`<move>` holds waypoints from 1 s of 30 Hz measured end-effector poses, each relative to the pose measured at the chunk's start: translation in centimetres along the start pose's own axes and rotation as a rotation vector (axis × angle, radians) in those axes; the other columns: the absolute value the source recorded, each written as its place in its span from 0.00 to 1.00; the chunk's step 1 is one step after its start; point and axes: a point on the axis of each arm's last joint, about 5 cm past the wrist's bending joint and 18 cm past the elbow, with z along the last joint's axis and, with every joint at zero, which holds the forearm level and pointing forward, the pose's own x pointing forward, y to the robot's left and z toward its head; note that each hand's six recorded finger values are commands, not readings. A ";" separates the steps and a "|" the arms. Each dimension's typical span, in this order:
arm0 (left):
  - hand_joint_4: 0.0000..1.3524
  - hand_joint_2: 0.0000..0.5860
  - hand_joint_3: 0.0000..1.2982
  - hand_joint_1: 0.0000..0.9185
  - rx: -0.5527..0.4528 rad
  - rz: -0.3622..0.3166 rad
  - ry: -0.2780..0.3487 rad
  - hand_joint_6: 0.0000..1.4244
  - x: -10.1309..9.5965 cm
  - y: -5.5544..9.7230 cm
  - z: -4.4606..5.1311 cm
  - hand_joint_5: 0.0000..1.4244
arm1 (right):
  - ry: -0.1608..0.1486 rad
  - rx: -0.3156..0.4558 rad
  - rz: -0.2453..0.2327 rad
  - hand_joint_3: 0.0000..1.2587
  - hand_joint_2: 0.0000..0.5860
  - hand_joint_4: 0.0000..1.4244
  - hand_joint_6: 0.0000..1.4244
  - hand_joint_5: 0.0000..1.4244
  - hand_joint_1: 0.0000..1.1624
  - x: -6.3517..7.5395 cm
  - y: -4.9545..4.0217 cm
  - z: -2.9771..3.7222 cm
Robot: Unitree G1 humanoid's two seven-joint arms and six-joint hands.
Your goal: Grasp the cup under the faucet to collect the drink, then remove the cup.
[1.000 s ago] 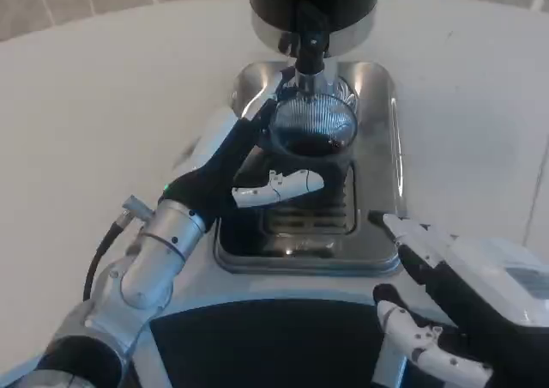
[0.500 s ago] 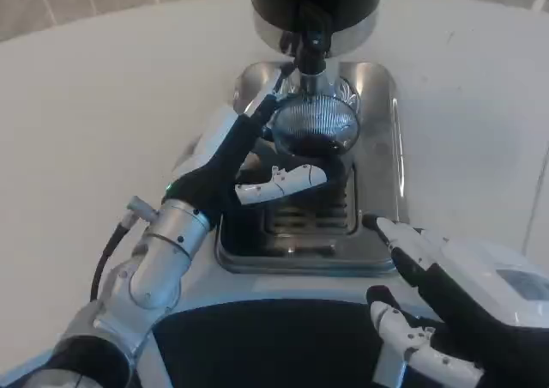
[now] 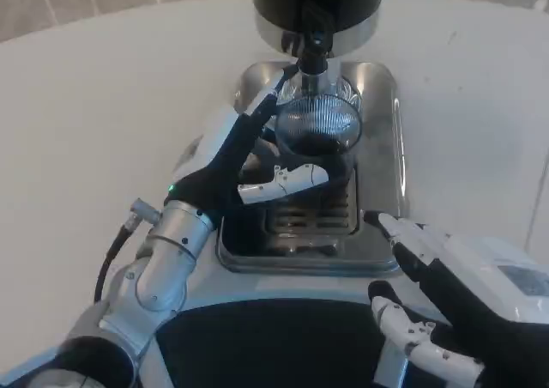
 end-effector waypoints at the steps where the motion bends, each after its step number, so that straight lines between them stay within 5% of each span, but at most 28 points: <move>1: 0.25 0.13 0.25 0.42 0.004 0.002 -0.001 0.58 0.0 0.0 0.01 0.45 | 0.001 0.001 -0.001 0.02 0.99 0.00 0.00 0.00 0.04 0.0 0.00 -0.01; 30: 0.53 0.16 0.53 0.48 0.079 0.066 -0.015 0.84 0.2 -1.1 0.60 0.71 | 0.039 0.028 -0.016 0.02 1.00 0.00 0.00 0.00 0.06 -0.3 0.00 -0.37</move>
